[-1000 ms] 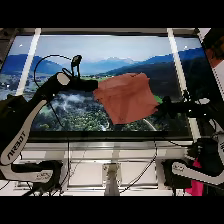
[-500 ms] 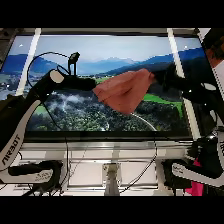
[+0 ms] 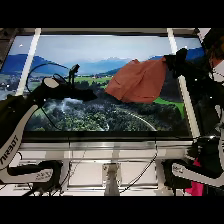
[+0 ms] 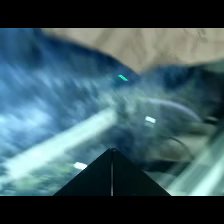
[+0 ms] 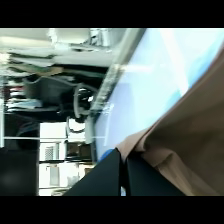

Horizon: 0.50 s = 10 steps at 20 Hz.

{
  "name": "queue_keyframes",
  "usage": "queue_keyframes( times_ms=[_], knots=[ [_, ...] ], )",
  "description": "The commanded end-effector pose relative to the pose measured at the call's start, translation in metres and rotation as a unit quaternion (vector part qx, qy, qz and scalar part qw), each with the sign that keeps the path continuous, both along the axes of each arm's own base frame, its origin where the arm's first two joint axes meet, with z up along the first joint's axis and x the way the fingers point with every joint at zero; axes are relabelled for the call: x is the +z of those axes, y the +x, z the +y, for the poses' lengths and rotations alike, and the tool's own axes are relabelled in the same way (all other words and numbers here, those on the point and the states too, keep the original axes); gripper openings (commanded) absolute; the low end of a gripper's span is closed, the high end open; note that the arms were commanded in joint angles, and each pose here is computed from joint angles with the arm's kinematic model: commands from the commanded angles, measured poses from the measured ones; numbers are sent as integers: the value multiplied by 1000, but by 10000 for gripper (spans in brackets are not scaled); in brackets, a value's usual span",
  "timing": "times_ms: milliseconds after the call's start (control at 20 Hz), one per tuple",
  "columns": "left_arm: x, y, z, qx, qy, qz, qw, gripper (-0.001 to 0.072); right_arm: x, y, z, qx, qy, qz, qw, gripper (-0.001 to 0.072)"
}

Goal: Fold the clothes and pants, and hang the long-sleeved shirts on hangers.

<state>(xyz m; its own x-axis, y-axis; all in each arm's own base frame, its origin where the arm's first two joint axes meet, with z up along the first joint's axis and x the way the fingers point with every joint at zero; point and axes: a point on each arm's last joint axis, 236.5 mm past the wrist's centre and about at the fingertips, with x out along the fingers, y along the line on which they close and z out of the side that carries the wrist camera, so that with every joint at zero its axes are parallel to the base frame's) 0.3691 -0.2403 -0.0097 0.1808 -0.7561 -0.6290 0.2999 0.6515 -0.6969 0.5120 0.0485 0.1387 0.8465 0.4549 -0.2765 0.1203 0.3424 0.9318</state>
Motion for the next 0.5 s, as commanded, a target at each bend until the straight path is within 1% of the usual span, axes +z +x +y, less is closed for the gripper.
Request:
queue_keyframes(
  times_ms=[0, 50, 100, 150, 200, 250, 350, 450],
  knots=[
    [-4, -3, -27, 61, -111, 68, 990, 85, -8, -4, 2, 11, -21, 12, 1000, 5],
    [1, 10, -34, 97, -149, 85, 980, 349, -9, -5, 4, 17, -24, 13, 999, 5],
    [7, 23, -44, 134, -197, 110, 965, 578, -11, -7, 5, 23, -28, 15, 999, 5],
    [11, 30, -53, 159, -234, 132, 950, 590, -11, -9, 8, 30, -28, 17, 999, 6],
    [9, 33, -63, 169, -257, 147, 940, 576, -12, -10, 10, 34, -28, 18, 999, 6],
    [3, 31, -73, 169, -264, 156, 937, 576, -12, -10, 11, 37, -27, 18, 999, 6],
    [-17, 22, -91, 173, -251, 174, 937, 576, -12, -11, 11, 37, -27, 19, 999, 6],
    [-38, 19, -102, 184, -221, 174, 942, 576, -12, -11, 11, 38, -27, 19, 999, 6]
  ],
)
